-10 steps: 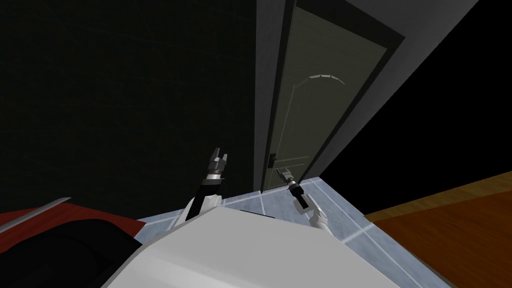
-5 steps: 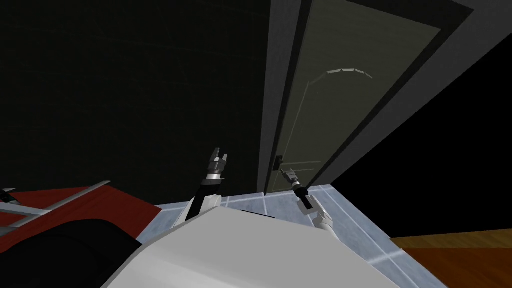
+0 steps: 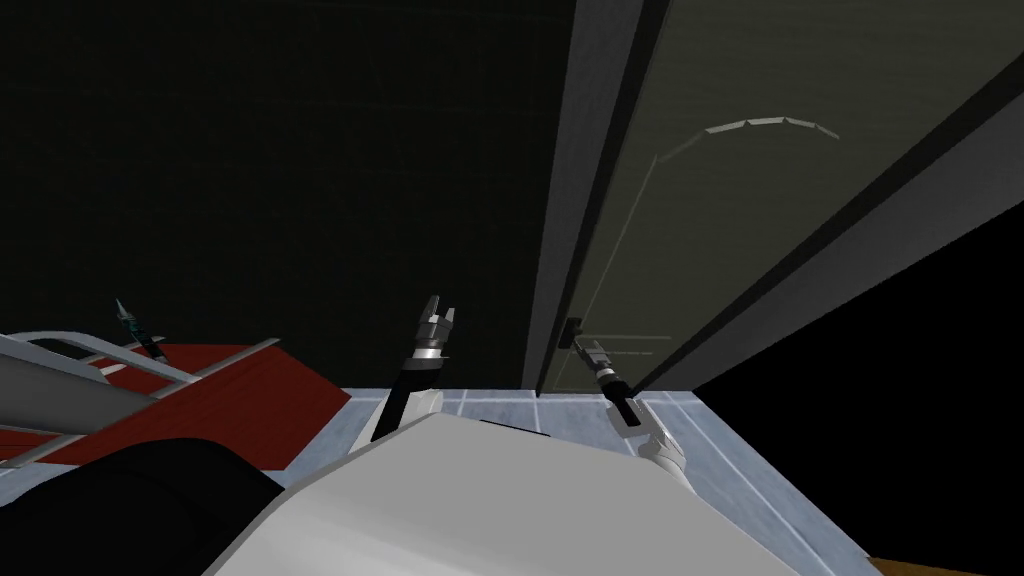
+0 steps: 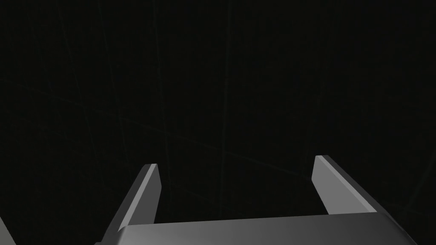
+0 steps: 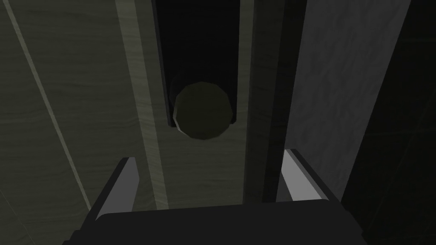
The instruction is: Pull the door open
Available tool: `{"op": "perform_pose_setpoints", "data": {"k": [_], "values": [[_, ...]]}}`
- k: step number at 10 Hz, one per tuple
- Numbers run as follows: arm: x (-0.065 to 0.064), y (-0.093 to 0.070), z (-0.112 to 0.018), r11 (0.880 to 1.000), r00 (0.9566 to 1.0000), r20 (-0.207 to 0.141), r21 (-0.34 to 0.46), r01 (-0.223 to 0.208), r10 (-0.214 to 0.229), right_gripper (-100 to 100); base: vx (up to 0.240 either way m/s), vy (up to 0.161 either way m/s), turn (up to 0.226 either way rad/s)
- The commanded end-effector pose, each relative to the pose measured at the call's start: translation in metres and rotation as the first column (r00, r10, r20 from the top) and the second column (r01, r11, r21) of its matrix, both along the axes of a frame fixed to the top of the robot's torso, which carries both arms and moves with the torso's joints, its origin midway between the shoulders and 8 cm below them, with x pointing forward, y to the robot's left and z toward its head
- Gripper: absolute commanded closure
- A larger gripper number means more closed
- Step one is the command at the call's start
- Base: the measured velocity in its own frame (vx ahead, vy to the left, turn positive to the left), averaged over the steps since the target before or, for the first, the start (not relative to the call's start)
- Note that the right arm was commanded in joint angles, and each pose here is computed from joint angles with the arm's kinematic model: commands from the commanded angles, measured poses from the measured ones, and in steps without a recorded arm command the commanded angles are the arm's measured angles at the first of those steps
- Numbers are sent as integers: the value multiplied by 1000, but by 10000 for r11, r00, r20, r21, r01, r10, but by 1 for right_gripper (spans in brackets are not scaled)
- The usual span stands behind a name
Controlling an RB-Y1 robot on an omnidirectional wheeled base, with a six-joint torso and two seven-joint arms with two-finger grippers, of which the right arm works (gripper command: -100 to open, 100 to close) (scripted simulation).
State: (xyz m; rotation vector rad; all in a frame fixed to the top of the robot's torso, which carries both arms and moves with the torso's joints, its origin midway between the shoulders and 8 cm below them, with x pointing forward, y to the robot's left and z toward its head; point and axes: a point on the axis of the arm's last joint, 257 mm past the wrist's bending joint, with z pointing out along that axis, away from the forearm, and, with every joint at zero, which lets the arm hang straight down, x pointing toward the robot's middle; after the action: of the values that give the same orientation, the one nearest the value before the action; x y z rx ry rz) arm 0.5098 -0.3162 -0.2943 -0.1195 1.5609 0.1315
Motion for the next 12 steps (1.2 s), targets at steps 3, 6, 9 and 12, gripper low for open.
{"op": "perform_pose_setpoints", "data": {"k": [3, 6, 9, 12], "values": [[-9, -45, 1, 9963, 9963, -1, 12, 854, -854, -100, 44, 19, 192], [-19, -80, 0, 9887, 9887, -6, 21, 1500, -1500, -100, 43, 19, 222], [-28, -108, 0, 9796, 9796, -20, 32, 2008, -2008, -100, 37, 11, 183], [-33, -118, -2, 9750, 9750, -46, 42, 2222, -2222, -100, 27, 10, 122]]}}
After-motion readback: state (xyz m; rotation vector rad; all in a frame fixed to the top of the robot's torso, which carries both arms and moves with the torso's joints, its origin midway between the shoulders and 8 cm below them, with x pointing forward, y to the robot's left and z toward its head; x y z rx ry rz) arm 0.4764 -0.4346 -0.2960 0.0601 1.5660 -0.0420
